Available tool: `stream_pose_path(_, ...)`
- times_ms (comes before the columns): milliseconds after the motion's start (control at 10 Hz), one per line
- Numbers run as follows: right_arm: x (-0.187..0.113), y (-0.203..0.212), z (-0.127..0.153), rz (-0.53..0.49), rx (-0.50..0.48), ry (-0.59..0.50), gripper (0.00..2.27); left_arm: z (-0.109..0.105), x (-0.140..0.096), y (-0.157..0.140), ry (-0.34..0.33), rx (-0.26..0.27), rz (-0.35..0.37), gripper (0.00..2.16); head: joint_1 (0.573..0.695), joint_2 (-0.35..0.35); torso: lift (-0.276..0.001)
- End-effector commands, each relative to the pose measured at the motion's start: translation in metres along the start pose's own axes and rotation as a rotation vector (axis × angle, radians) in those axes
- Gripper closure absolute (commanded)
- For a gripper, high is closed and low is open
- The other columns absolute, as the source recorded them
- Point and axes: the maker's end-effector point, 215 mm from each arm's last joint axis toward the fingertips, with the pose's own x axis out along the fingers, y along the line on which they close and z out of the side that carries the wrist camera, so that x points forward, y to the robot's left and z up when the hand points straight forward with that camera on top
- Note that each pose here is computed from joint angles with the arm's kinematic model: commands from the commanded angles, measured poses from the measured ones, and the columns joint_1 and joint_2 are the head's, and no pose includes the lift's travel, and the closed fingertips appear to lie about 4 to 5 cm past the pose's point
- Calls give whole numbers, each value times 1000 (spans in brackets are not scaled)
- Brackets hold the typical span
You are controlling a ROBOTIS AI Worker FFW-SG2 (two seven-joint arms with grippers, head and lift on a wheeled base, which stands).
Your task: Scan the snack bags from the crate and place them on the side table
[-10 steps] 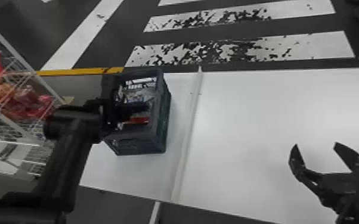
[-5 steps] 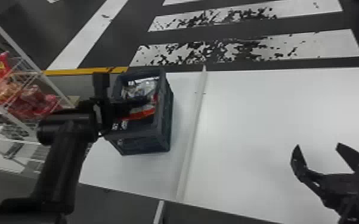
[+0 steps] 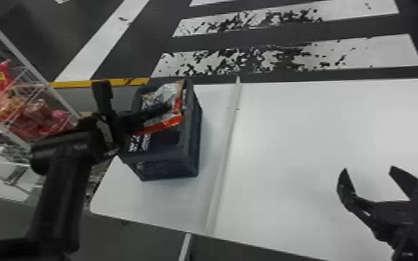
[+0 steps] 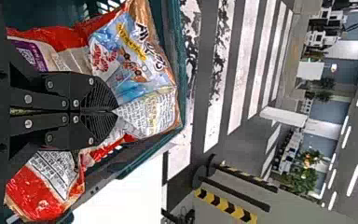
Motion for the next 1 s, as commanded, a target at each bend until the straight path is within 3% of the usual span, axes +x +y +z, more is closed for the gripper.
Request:
stream_pose_path(0,0,0,0,-1,-1,1,53,8,-8,-1,-22,-19,-8,2135,695,334,-81)
stream_pose_path(500,0,0,-2,-1,1,6,56,37,-40,-16,-120,-145,-99,2135,695,342,-81)
stream_pose_path(700,0,0,0,-3,1,1,56,53,-54,-39,-145,-173,-149,2135,695,339,-81)
stream_pose_path(900,-1,-1,2,-5,3,-2,56,69,-62,-80,-170,-189,-213,2135,695,329,-81)
